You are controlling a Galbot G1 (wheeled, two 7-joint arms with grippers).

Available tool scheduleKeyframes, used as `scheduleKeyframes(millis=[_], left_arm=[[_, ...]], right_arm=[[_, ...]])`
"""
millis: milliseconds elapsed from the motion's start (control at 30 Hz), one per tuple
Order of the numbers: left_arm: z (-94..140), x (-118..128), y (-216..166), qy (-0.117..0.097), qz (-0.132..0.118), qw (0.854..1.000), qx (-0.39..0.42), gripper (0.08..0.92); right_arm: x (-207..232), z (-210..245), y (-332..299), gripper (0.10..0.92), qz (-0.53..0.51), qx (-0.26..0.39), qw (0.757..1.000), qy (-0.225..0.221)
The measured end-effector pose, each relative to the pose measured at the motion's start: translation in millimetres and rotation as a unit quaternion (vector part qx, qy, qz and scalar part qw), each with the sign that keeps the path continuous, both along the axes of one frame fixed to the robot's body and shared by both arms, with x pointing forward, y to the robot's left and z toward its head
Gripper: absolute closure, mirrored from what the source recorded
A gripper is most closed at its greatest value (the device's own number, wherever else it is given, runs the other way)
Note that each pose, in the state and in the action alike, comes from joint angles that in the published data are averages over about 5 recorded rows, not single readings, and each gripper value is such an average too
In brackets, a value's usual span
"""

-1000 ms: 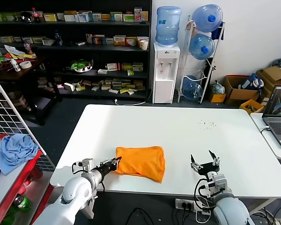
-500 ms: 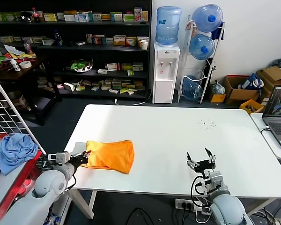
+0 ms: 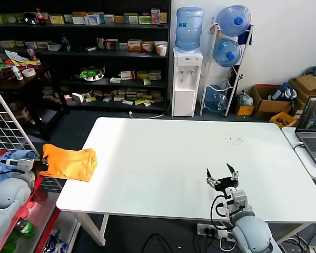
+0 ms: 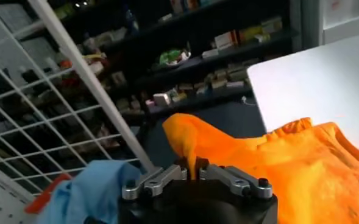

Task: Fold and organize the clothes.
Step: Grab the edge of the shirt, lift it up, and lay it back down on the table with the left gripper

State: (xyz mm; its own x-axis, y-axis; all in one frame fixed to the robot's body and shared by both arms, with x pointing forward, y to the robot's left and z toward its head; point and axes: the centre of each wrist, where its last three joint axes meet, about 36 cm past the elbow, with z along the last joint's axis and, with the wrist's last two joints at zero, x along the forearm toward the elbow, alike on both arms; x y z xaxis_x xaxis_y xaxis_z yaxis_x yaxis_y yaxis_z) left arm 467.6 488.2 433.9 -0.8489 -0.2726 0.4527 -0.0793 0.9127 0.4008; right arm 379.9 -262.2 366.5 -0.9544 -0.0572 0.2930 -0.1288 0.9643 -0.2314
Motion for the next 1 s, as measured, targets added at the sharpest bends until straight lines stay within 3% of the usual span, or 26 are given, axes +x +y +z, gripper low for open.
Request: scheduleKeyframes(millis=[233, 500, 1000], left_arm=[[19.1, -0.1, 28.5, -0.009, 0.013, 0.998, 0.061, 0.846], [28.4, 1.7, 27.3, -0.014, 0.008, 0.996, 0.089, 0.846], [0.5, -6.1, -75.1, -0.011, -0.05, 0.998, 0.025, 0.846]], right_arm=[[0.2, -2.6, 4.0, 0.2, 0.001, 0.006, 1.0, -0.002], [-4.9, -5.6, 3.9, 0.2, 0.001, 0.009, 1.0, -0.002], [-15.9, -8.3, 2.6, 0.2, -0.005, 0.0, 1.0, 0.004]])
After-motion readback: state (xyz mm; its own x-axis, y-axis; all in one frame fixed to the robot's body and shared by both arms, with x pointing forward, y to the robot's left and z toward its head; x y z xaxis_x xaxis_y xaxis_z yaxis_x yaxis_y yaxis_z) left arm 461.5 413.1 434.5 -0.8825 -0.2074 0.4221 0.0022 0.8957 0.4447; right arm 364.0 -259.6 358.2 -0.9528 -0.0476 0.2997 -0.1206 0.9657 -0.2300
